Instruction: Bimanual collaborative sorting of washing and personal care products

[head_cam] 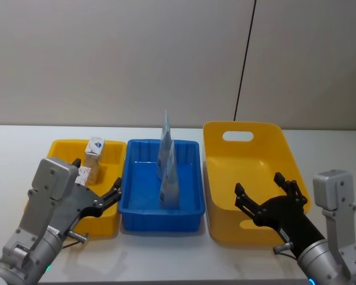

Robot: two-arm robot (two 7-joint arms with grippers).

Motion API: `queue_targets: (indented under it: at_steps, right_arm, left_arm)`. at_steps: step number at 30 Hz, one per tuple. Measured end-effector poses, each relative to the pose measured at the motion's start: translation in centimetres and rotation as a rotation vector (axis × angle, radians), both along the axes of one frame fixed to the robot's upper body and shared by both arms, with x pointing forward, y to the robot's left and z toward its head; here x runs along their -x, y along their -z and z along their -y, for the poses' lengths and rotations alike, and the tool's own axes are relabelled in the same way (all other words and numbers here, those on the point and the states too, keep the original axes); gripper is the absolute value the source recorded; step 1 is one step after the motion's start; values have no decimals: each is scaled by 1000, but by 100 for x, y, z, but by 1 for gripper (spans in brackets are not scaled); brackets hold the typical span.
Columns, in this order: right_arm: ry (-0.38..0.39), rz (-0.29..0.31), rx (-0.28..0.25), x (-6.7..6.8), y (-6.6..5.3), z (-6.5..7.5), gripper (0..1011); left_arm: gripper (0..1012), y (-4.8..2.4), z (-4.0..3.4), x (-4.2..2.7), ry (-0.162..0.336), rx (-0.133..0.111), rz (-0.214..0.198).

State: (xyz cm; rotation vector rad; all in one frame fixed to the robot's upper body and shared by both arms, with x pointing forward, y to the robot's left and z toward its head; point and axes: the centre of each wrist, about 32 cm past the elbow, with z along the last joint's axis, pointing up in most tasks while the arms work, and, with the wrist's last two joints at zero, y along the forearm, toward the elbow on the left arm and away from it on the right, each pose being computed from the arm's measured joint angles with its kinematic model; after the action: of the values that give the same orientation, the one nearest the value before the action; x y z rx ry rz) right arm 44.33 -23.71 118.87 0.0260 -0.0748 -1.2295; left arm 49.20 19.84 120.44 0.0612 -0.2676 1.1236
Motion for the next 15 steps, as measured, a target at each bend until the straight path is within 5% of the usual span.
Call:
queue_targets:
  at_steps: [15]
  right_arm:
    - [0,0,0,0,0,0,1000]
  left_arm:
    - [1001,0,0,0,0,0,0]
